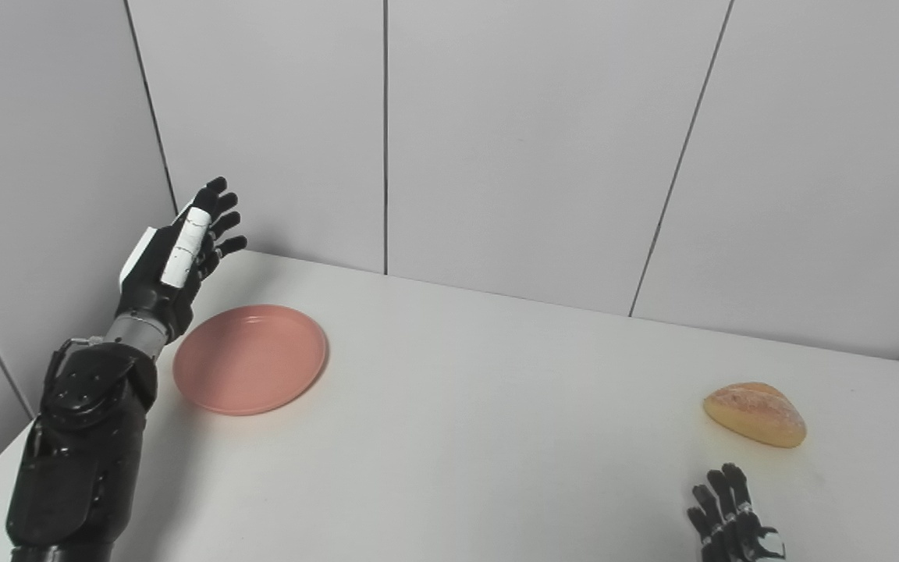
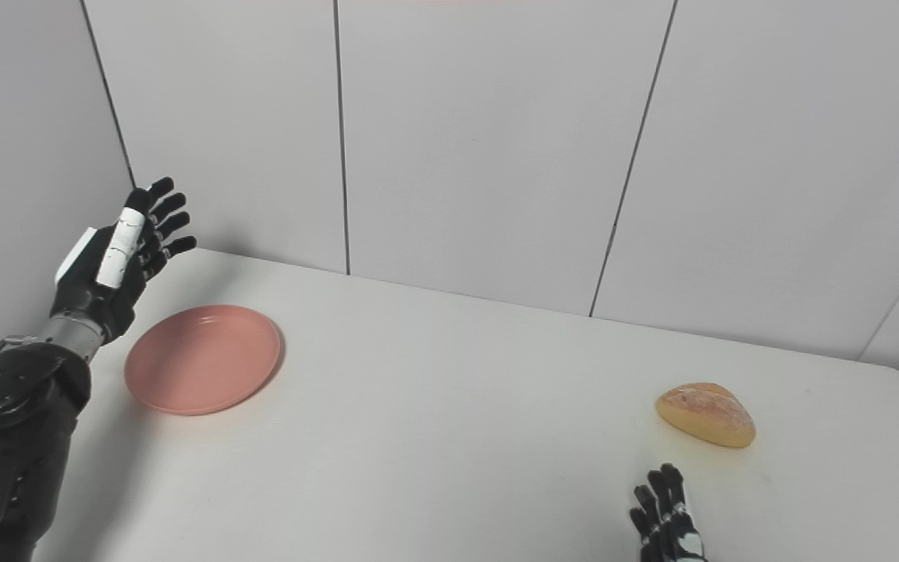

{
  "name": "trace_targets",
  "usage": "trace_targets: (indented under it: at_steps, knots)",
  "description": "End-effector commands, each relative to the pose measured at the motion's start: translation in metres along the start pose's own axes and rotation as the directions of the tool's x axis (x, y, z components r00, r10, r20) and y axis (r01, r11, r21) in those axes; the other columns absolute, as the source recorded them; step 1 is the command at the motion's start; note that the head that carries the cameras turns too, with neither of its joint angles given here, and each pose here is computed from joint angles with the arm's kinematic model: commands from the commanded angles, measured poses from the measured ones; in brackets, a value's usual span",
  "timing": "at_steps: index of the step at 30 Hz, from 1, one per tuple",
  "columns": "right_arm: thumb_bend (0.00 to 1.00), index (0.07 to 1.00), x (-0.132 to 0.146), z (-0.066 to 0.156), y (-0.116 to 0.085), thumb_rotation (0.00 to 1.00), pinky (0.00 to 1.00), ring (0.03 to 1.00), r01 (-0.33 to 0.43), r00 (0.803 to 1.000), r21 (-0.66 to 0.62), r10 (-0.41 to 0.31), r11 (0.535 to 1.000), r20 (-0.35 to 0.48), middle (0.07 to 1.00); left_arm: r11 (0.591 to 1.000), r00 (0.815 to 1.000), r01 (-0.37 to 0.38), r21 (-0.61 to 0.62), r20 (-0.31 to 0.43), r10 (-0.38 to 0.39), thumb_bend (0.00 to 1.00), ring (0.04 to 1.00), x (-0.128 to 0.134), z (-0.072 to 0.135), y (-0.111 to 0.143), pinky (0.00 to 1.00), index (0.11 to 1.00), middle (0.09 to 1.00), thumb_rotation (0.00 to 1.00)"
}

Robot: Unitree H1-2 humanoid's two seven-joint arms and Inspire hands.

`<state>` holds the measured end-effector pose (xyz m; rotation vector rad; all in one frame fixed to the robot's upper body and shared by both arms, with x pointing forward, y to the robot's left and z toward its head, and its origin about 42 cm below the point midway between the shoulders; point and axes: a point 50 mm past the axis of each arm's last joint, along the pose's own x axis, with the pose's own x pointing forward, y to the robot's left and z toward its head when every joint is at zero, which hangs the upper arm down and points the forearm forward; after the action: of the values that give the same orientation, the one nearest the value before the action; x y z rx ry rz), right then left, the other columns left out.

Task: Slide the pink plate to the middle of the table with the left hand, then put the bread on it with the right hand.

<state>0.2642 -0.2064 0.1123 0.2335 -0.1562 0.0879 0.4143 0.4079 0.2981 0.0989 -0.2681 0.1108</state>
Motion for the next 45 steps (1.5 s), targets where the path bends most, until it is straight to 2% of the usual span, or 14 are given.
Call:
trace_targets:
  at_steps: [1, 10, 19, 26, 30, 34, 36, 40, 45]
  knots:
    - [0.83, 0.984, -0.011, -0.01, -0.016, 1.0, 1.0, 0.963, 0.037, 0.997, -0.024, -0.039, 0.999, -0.063, 0.974, 1.0, 0.991, -0.006, 0.029, 0.134, 0.002, 1.0, 0.929, 0.018, 0.028, 0.015, 0.85, 0.904, 0.948, 0.86]
    - [0.83, 0.982, -0.012, -0.009, -0.018, 1.0, 1.0, 0.959, 0.039, 0.997, -0.028, -0.041, 0.999, -0.072, 0.959, 0.998, 0.992, -0.056, 0.007, 0.115, 0.055, 1.0, 0.894, 0.031, -0.004, 0.043, 0.81, 0.916, 0.926, 0.81]
    - [0.82, 0.974, -0.013, -0.009, -0.022, 1.0, 1.0, 0.953, 0.042, 0.996, -0.032, -0.045, 0.999, -0.078, 0.943, 0.995, 0.992, -0.091, -0.033, 0.087, 0.093, 0.97, 0.931, 0.038, -0.028, 0.058, 0.89, 0.963, 0.925, 0.81]
    - [0.82, 0.982, -0.015, -0.007, -0.024, 1.0, 0.99, 0.95, 0.037, 0.996, -0.038, -0.04, 0.999, -0.081, 0.937, 0.992, 0.993, -0.113, -0.049, 0.038, 0.115, 1.0, 0.906, 0.047, -0.051, 0.06, 0.86, 0.935, 0.897, 0.77]
    - [0.82, 0.979, -0.015, -0.006, -0.023, 1.0, 0.99, 0.949, 0.037, 0.996, -0.039, -0.04, 0.999, -0.081, 0.935, 0.991, 0.992, -0.127, -0.031, 0.007, 0.127, 1.0, 0.887, 0.051, -0.06, 0.061, 0.78, 0.932, 0.896, 0.76]
    - [0.82, 0.972, -0.017, -0.004, -0.024, 1.0, 0.98, 0.94, 0.037, 0.996, -0.047, -0.041, 0.998, -0.079, 0.926, 0.989, 0.988, -0.149, -0.002, -0.031, 0.149, 1.0, 0.874, 0.052, -0.069, 0.065, 0.77, 0.93, 0.888, 0.77]
    - [0.82, 0.974, -0.017, -0.004, -0.024, 1.0, 0.98, 0.941, 0.038, 0.996, -0.047, -0.041, 0.998, -0.078, 0.924, 0.988, 0.987, -0.156, 0.0, -0.043, 0.156, 1.0, 0.893, 0.052, -0.073, 0.067, 0.82, 0.939, 0.898, 0.77]
    - [0.82, 0.973, -0.017, -0.003, -0.025, 1.0, 0.98, 0.941, 0.04, 0.996, -0.045, -0.044, 0.998, -0.08, 0.923, 0.986, 0.984, -0.166, -0.008, -0.061, 0.165, 1.0, 0.896, 0.05, -0.08, 0.068, 0.82, 0.93, 0.899, 0.76]
    - [0.82, 0.969, -0.018, -0.001, -0.024, 0.99, 0.97, 0.934, 0.041, 0.996, -0.045, -0.044, 0.998, -0.078, 0.921, 0.987, 0.985, -0.16, -0.03, -0.07, 0.157, 0.92, 0.908, 0.044, -0.089, 0.063, 0.84, 0.932, 0.909, 0.74]
